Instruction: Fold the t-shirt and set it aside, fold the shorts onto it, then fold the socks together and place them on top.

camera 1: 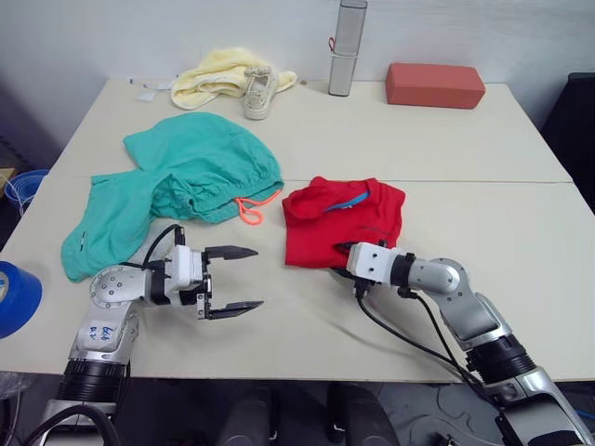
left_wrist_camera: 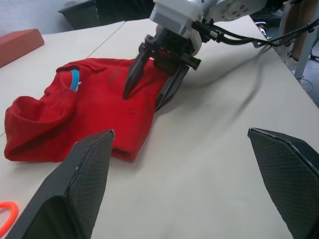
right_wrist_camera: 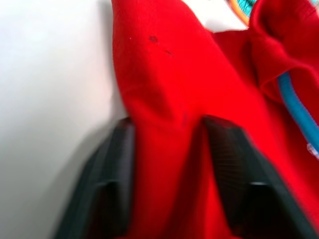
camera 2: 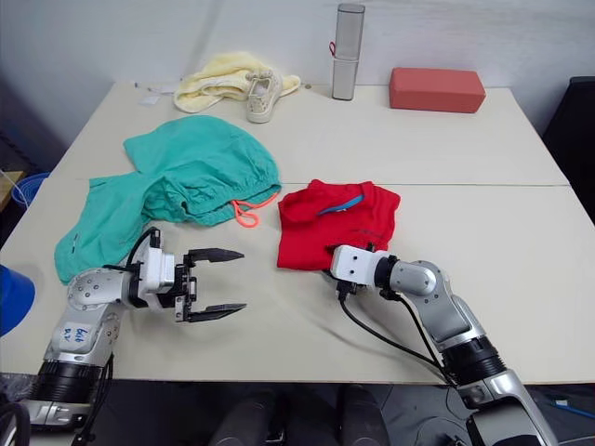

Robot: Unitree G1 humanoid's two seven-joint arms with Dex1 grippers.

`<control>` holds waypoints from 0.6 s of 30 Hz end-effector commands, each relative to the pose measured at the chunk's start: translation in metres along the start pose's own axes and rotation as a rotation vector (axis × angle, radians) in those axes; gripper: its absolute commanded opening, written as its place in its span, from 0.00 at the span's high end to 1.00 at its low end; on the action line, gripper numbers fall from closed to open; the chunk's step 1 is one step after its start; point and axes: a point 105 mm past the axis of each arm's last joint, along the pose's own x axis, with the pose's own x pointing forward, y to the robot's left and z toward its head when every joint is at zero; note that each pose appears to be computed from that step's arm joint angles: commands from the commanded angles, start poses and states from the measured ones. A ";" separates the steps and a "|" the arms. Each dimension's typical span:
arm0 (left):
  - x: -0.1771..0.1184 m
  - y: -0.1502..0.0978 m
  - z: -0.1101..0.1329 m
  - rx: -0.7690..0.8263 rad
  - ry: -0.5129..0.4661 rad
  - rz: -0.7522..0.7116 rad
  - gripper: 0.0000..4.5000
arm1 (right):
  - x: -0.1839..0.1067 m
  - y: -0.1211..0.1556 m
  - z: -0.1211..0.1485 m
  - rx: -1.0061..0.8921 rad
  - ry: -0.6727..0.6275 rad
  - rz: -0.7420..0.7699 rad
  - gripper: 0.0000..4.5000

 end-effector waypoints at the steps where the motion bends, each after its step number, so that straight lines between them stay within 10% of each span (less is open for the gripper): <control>1: -0.002 0.002 0.011 0.044 -0.026 0.004 0.00 | -0.008 0.008 -0.015 0.087 0.104 0.047 0.83; 3: -0.002 0.001 0.011 0.042 -0.028 0.004 0.00 | -0.008 0.011 -0.004 0.114 0.071 0.061 0.99; 18: -0.016 -0.024 0.020 -0.056 -0.003 -0.012 0.00 | -0.052 0.097 0.049 0.265 0.022 0.260 1.00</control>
